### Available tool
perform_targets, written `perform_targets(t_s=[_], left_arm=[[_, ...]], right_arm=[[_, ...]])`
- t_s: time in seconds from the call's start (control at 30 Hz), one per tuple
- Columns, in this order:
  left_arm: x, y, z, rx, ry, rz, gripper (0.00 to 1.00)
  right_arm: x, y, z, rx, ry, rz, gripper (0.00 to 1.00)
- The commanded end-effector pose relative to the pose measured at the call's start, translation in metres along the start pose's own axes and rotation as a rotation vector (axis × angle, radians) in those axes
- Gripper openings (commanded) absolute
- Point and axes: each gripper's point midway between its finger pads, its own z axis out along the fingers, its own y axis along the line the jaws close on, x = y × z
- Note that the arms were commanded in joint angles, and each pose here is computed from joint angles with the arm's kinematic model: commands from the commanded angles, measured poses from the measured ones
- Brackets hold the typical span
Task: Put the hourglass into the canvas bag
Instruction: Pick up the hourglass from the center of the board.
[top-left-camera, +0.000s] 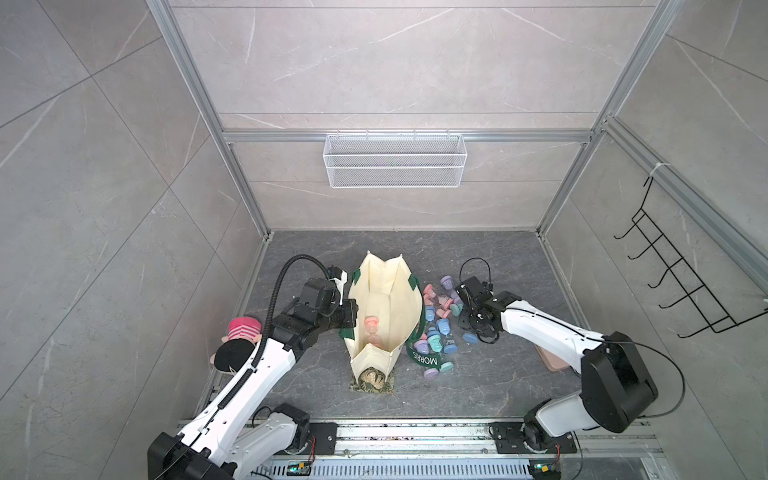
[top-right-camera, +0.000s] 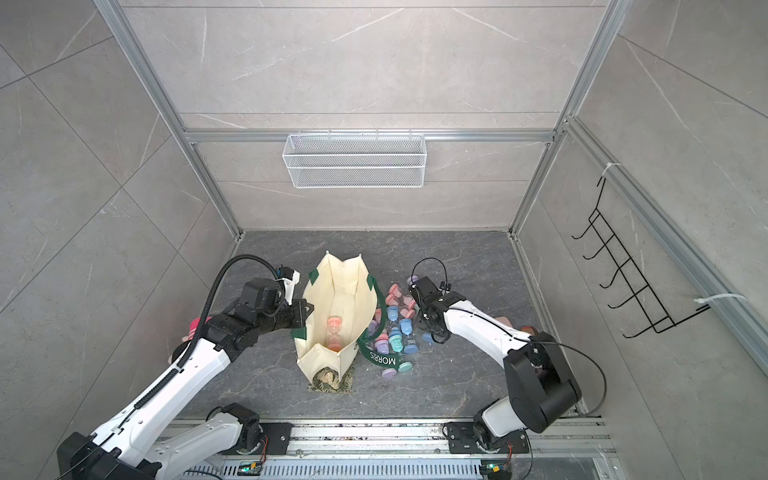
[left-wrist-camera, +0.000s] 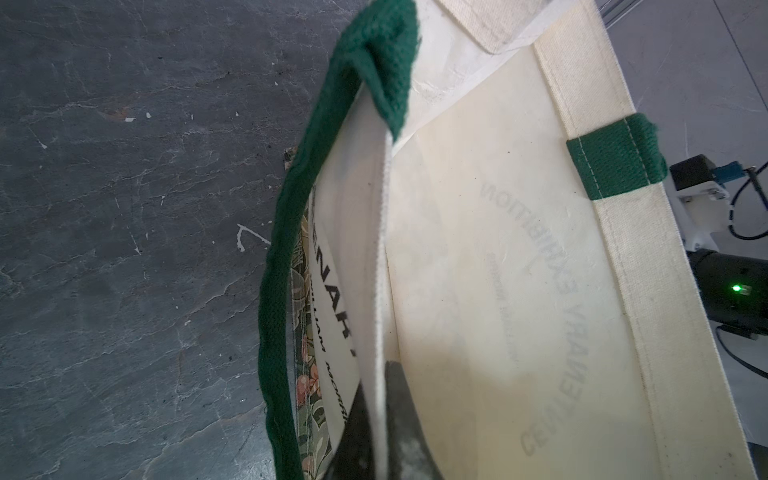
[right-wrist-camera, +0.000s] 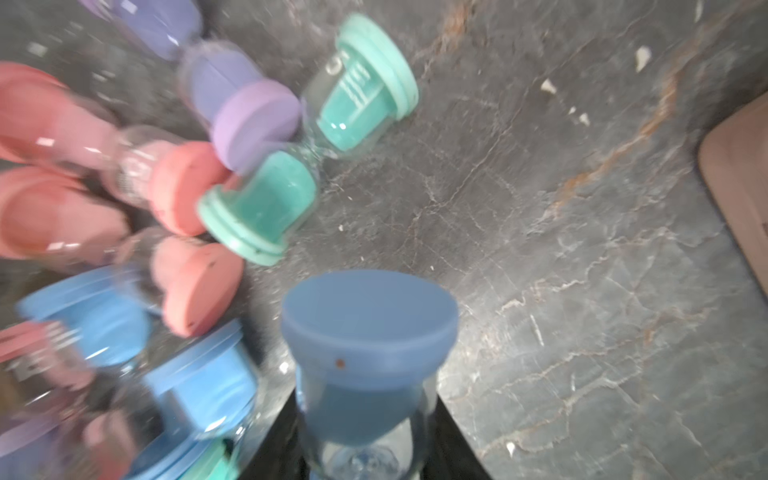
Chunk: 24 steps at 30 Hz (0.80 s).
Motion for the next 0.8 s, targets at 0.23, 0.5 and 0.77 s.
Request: perform_targets(t_s=[0.23,0.5,0.77], left_arm=[[-0.01,-0.009,-0.003,0.028,-0.031,0.033,0.0],[-0.011,-0.008,-0.003,0.024,-0.034,0.035,0.0],[-0.013,-0.01,-0.001,0.032,-0.028,0.04,0.0]], right_arm=[[-0.024,0.034,-0.08,-0.231,-0.128,-0.017,0.0],[-0.04,0.076,-0.147,-0.326,-0.254,-0.115,0.0],[-0.038,0.124,-0.197,-0.456,-0.322,-0.206,0.0]])
